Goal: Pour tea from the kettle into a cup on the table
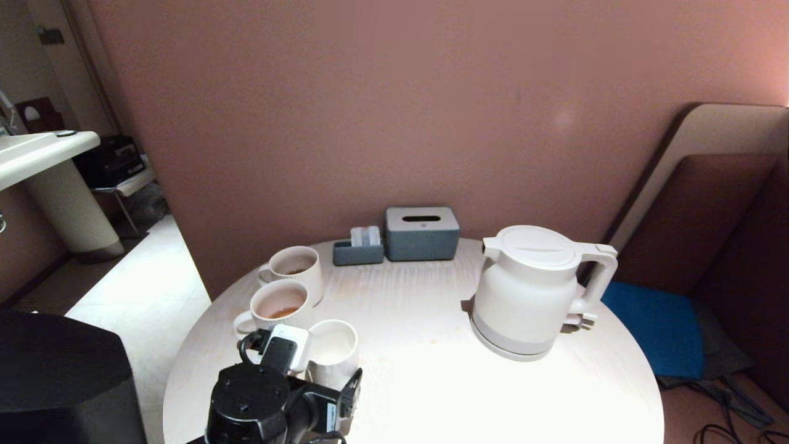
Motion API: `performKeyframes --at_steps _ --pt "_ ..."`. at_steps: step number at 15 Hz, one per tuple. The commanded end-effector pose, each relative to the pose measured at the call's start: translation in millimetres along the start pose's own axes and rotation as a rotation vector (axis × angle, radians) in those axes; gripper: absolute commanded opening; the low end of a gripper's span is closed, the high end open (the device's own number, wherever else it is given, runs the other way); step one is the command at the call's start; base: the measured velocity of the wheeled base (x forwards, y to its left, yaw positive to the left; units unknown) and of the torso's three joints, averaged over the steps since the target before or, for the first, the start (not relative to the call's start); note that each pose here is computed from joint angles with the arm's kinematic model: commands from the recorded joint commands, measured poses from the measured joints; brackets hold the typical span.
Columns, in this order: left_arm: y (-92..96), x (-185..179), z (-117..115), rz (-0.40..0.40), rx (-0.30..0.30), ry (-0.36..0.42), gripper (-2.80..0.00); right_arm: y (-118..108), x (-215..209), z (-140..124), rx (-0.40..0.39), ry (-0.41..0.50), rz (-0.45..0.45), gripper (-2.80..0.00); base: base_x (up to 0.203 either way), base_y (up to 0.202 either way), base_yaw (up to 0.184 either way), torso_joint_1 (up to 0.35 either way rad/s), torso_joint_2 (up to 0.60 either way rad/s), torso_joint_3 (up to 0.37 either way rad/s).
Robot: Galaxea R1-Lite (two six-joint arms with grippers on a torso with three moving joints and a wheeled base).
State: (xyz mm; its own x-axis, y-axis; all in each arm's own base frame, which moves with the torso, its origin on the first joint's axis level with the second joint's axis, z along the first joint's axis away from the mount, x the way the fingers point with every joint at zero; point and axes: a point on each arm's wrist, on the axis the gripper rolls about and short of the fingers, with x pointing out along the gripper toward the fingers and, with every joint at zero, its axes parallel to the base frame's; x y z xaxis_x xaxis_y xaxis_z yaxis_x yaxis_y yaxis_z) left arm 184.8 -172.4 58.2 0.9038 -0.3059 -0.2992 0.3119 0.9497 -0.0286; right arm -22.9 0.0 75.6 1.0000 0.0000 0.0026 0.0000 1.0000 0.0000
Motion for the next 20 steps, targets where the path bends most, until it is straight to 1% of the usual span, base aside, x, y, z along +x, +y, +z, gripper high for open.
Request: performKeyframes --at_steps 1,4,6,8,9,10,12,14,16,18,20 --pt "8.1 -16 5 0.004 0.026 -0.018 0.00 0 0 0 0.000 0.001 0.000 -2.80 0.000 0.000 0.000 0.000 0.00 0.000" --pt "19.8 -38 10 -0.023 0.056 -0.031 0.00 0 0 0 0.000 0.001 0.000 -2.80 0.000 0.000 0.000 0.000 0.00 0.000" --pt "34.2 -46 14 0.006 0.064 -0.046 0.00 0 0 0 0.000 0.001 0.000 -2.80 0.000 0.000 0.000 0.000 0.00 0.000" --pt "38.1 -50 8 0.010 0.077 -0.016 0.00 0 0 0 0.000 0.001 0.000 -2.80 0.000 0.000 0.000 0.000 0.00 0.000" --pt "39.3 -54 8 -0.004 0.074 -0.016 0.00 0 0 0 0.000 0.001 0.000 -2.80 0.000 0.000 0.000 0.000 0.00 0.000" --pt "40.1 -57 11 -0.011 0.062 -0.034 0.00 0 0 0 0.000 0.002 0.000 -2.80 0.000 0.000 0.000 0.000 0.00 0.000" --pt "44.8 -70 20 -0.010 0.031 -0.071 0.00 0 0 0 0.000 0.001 0.000 -2.80 0.000 0.000 0.000 0.000 0.00 0.000" --pt "52.2 -88 26 -0.004 0.020 -0.078 0.00 0 0 0 0.000 0.001 0.000 -2.80 0.000 0.000 0.000 0.000 0.00 0.000" --pt "61.1 -107 30 0.012 0.005 -0.099 0.00 0 0 0 0.000 0.001 0.000 -2.80 0.000 0.000 0.000 0.000 0.00 0.000" --pt "71.5 -124 34 0.045 -0.009 -0.130 0.00 0 0 0 0.000 0.001 0.000 -2.80 0.000 0.000 0.000 0.000 0.00 0.000" --pt "80.8 -142 40 0.079 -0.009 -0.193 0.00 0 0 0 0.000 0.001 0.000 -2.80 0.000 0.000 0.000 0.000 0.00 0.000"
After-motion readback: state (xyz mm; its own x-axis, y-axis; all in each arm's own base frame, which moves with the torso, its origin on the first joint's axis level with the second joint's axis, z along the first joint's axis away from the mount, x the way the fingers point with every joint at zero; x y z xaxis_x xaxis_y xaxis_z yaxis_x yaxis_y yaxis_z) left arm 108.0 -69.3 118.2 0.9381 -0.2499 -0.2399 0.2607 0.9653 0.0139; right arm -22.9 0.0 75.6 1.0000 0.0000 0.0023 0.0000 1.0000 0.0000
